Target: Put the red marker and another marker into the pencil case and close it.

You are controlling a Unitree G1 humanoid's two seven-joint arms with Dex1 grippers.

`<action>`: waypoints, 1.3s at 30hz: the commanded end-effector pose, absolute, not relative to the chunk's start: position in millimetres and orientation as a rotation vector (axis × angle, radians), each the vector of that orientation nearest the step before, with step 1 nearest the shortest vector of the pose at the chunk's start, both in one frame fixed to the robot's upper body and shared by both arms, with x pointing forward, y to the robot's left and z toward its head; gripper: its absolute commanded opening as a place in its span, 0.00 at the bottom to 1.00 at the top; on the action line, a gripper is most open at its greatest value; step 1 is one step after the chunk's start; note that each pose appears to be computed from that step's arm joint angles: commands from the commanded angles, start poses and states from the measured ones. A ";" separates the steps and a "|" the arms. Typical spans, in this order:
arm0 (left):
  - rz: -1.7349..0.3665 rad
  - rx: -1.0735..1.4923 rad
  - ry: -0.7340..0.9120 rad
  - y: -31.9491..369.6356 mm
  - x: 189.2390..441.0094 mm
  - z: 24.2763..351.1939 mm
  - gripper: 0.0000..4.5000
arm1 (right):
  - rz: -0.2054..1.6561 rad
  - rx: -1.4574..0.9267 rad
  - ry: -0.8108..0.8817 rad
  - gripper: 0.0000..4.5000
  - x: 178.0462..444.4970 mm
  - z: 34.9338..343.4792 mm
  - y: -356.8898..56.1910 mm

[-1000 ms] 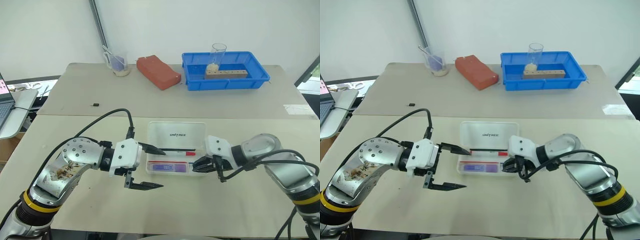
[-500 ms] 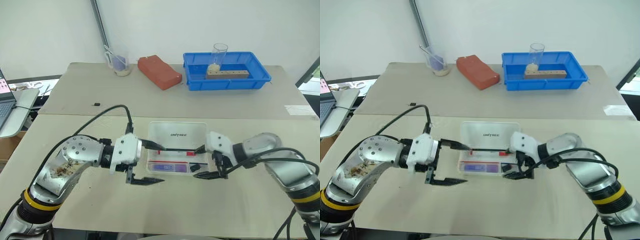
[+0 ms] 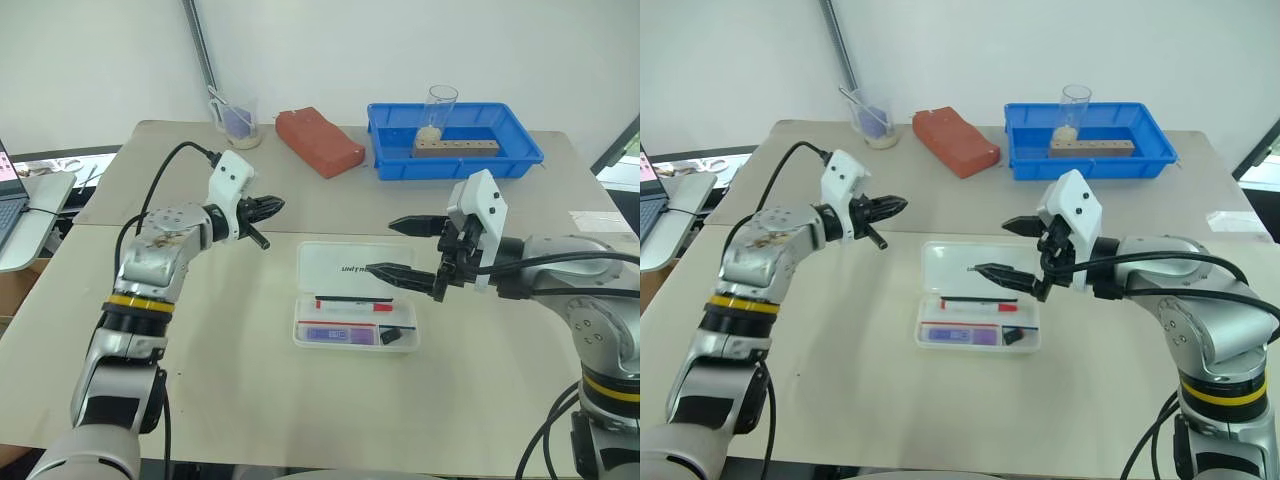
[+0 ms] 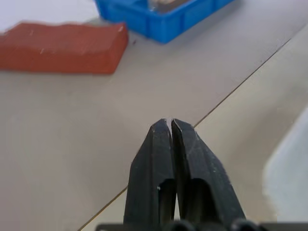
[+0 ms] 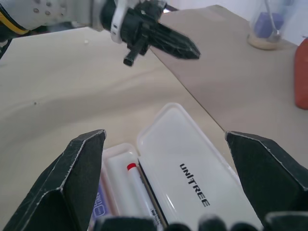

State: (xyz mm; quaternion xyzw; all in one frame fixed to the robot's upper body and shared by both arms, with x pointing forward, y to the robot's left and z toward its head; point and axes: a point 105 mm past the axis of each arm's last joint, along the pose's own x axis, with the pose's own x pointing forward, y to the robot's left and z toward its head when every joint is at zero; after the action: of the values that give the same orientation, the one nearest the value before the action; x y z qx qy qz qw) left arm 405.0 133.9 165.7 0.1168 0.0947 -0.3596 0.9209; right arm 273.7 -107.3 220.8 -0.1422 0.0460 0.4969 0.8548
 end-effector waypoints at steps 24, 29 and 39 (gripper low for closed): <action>-1.467 0.138 0.467 76.0 303.3 153.1 0.01 | 1.034 -0.350 0.133 0.98 249.9 226.7 -131.2; -1.492 0.323 0.486 60.8 284.8 117.5 0.01 | 1.115 -0.399 0.328 0.98 231.2 194.6 -138.2; -1.410 0.642 0.408 62.9 295.2 76.3 0.01 | 1.054 -0.428 0.347 0.98 244.0 170.9 -145.1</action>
State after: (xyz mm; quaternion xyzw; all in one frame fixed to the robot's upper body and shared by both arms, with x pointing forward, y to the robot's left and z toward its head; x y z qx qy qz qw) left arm 290.6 51.2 91.1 0.2760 0.1579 -0.6534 0.6870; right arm 241.5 -147.5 160.7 -0.1887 0.1908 0.4959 0.8259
